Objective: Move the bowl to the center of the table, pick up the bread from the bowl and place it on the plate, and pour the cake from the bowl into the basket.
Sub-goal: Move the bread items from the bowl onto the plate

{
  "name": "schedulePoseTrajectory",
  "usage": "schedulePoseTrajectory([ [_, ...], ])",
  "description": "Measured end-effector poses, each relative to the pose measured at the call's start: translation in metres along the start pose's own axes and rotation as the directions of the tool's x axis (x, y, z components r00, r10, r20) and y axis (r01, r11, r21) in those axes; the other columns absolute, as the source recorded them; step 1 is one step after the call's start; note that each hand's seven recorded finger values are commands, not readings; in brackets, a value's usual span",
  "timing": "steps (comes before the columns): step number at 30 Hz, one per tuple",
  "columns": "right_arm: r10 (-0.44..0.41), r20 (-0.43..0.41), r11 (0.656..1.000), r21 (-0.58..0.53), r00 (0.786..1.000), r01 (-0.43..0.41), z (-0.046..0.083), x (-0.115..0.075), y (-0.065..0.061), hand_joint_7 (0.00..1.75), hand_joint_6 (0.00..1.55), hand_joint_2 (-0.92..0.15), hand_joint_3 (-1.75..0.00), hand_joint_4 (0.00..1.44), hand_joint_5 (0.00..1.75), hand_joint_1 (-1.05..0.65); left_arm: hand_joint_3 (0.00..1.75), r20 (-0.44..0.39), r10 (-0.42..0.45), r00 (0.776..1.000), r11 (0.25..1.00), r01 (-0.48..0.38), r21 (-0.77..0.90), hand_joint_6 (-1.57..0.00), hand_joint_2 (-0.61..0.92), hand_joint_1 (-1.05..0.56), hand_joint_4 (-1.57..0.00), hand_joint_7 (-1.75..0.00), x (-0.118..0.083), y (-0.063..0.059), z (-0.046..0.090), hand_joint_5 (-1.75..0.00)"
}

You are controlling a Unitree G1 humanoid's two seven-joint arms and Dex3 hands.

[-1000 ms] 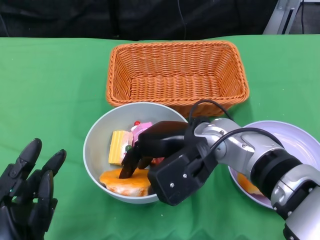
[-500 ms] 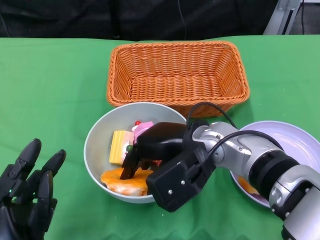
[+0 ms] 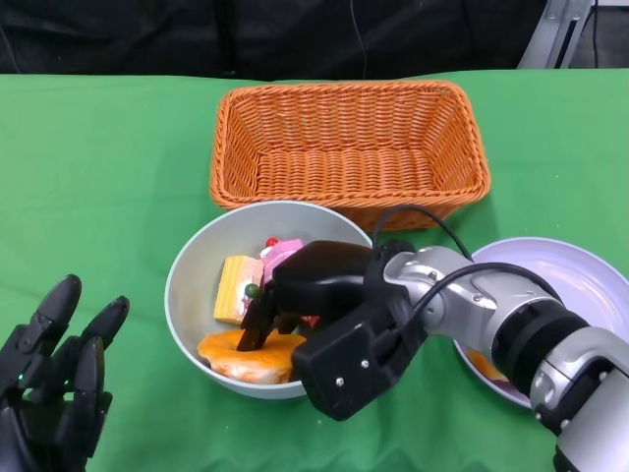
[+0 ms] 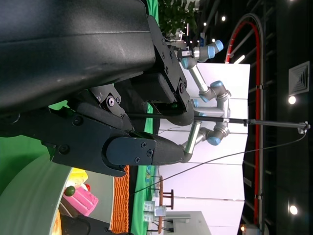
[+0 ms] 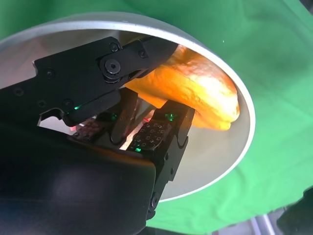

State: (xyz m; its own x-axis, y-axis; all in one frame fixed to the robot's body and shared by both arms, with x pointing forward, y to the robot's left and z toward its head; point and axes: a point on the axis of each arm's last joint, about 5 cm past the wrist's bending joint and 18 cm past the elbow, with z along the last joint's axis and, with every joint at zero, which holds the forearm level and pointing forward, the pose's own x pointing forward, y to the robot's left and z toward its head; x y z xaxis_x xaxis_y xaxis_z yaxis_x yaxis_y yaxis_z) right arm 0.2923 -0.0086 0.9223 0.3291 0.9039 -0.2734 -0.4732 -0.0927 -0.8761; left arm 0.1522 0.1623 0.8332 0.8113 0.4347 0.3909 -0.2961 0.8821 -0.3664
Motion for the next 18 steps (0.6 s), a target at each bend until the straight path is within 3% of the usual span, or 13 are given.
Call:
schedulePoseTrajectory([
  [10,-0.029,-0.002,0.999,0.039,1.0,0.029,-0.0013,-0.001,0.0026,0.01,1.12,-0.85,0.0,1.01,0.15,-0.25,0.32,-0.004,0.006,1.0,1.0,-0.006,-0.004,-0.86,0.92,-0.48,-1.0,0.0,-0.0003,0.0005,-0.0007,0.0],
  [18,-0.081,-0.003,0.994,0.072,0.997,0.081,-0.0034,-0.0033,0.0019,0.01,1.14,-0.83,0.0,1.08,0.18,-0.23,0.32,-0.008,0.005,1.0,1.0,-0.005,-0.001,-0.86,0.92,-0.48,-0.99,0.0,-0.0004,0.0012,-0.0009,0.0],
])
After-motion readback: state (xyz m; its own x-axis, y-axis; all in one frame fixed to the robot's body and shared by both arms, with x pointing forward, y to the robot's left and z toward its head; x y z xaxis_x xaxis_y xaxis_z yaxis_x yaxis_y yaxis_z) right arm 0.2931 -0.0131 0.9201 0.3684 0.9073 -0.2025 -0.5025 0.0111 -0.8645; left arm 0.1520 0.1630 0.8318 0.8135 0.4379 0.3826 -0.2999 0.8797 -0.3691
